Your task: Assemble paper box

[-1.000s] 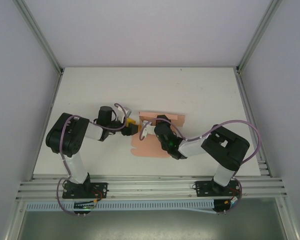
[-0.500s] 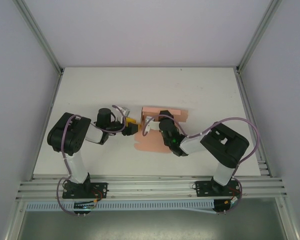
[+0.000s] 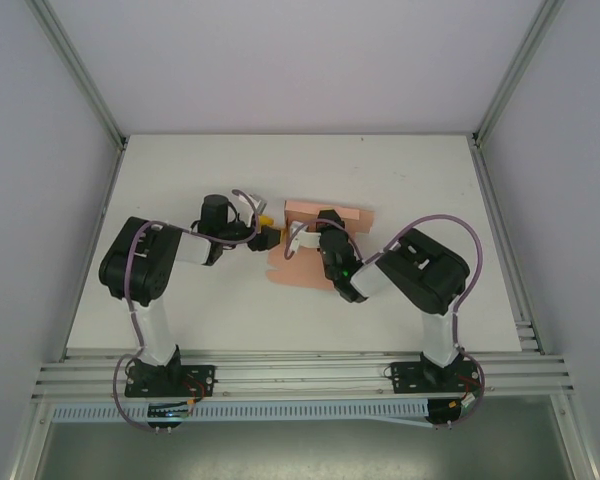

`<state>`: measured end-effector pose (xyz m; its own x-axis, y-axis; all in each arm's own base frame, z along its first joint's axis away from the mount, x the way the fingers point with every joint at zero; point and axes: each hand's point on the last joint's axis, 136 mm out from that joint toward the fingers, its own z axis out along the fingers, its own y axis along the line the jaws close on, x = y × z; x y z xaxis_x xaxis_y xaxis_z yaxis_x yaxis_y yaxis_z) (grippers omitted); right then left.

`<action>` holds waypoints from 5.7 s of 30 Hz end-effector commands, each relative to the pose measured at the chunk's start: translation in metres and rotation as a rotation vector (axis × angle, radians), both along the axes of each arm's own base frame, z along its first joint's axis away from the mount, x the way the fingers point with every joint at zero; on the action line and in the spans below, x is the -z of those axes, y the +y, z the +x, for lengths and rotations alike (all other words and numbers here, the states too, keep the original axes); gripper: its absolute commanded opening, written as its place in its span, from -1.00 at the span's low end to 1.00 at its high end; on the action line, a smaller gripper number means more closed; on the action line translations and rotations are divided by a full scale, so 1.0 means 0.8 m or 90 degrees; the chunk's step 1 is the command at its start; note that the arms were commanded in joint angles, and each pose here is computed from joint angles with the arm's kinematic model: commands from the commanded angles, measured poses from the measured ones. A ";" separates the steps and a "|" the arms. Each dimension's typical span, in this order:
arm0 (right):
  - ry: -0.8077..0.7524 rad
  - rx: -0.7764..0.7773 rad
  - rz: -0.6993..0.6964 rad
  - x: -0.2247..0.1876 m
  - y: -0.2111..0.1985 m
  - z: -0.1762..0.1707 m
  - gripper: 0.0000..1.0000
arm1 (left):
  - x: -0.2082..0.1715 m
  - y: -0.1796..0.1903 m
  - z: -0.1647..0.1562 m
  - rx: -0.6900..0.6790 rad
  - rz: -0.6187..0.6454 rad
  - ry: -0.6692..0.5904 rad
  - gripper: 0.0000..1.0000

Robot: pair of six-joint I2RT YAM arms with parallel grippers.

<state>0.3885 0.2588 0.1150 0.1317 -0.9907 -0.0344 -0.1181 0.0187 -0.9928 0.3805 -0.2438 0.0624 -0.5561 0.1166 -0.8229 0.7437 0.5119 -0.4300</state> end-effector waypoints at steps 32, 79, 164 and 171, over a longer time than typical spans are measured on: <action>0.150 -0.022 0.012 0.054 0.004 -0.036 -1.00 | -0.015 -0.063 0.015 0.115 -0.004 -0.064 0.73; 0.138 0.004 0.072 0.027 0.011 -0.039 -1.00 | 0.077 0.097 0.065 -0.618 0.448 0.104 -1.00; 0.076 0.050 0.264 -0.075 0.010 -0.005 0.38 | -0.042 0.022 0.055 -0.364 0.145 -0.010 -1.00; 0.105 -0.004 0.510 -0.176 -0.011 -0.046 0.98 | -0.067 0.029 0.046 -0.378 0.122 -0.015 -1.00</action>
<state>0.3633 0.2556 0.2234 0.0667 -0.8070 -0.5868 -0.2285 0.5601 -0.7963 0.4195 -0.2228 0.0991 -0.5810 -0.0108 -0.8138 0.3269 0.9126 -0.2454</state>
